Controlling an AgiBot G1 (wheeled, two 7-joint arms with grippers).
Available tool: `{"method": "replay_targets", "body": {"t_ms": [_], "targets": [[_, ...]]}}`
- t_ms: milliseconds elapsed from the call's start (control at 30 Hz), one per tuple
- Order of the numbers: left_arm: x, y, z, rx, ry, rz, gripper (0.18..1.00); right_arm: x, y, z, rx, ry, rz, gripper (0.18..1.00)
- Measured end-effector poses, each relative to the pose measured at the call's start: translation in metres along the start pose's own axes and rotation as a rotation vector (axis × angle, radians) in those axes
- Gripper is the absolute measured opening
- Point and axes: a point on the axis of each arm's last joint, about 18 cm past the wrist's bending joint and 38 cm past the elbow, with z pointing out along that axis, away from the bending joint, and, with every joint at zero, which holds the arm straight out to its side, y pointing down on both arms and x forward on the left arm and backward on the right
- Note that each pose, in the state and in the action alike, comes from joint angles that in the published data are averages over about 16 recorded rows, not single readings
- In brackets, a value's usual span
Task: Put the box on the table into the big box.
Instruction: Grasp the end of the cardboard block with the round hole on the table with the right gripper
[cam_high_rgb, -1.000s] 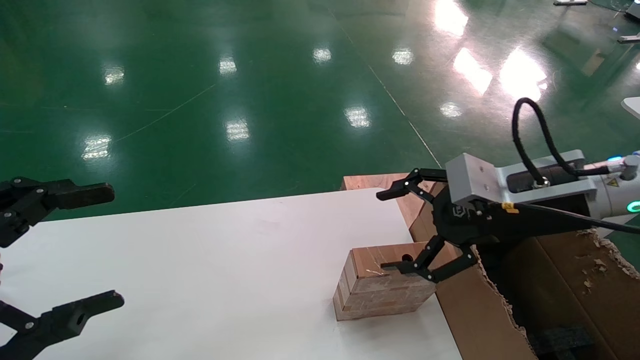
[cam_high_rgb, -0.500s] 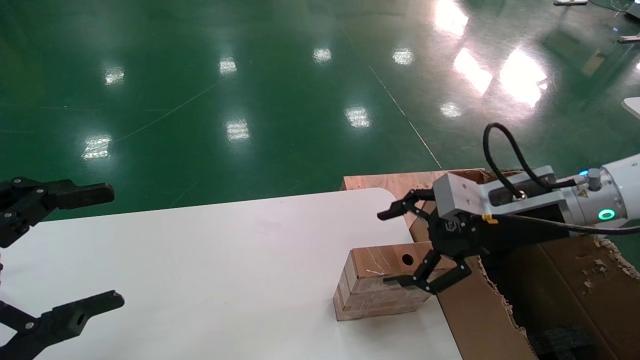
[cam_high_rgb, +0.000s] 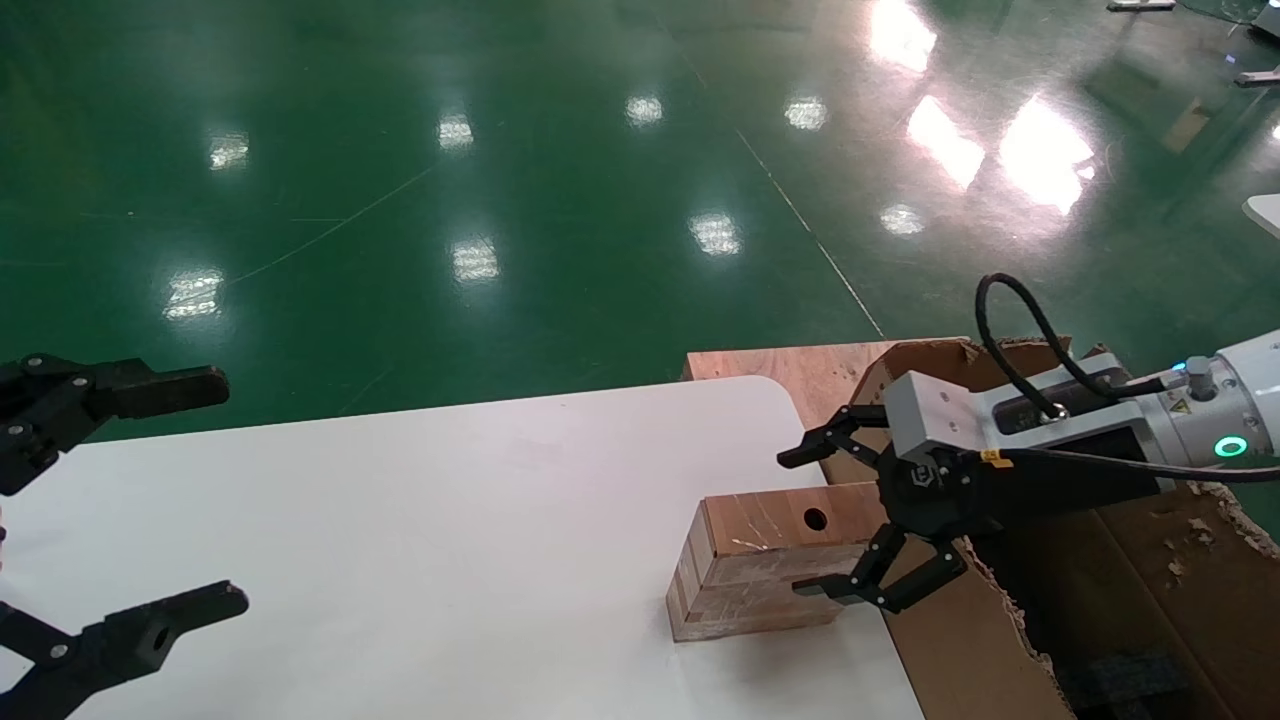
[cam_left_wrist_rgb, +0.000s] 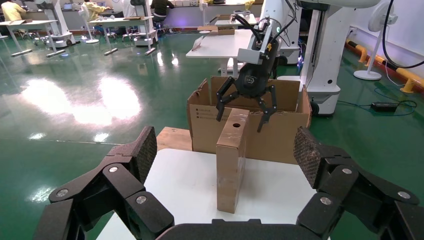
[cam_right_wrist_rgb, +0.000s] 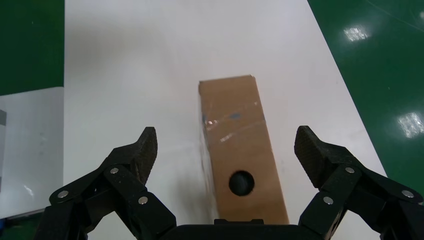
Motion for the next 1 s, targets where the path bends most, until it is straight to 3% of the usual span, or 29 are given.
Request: {"method": "replay_targets", "body": {"t_ms": [1000], "targets": [[0.0,0.0,0.0,0.0,0.0,0.0,1.001,0.007,0.022,0.0,-0.028,-0.009,0.022,1.001]]}}
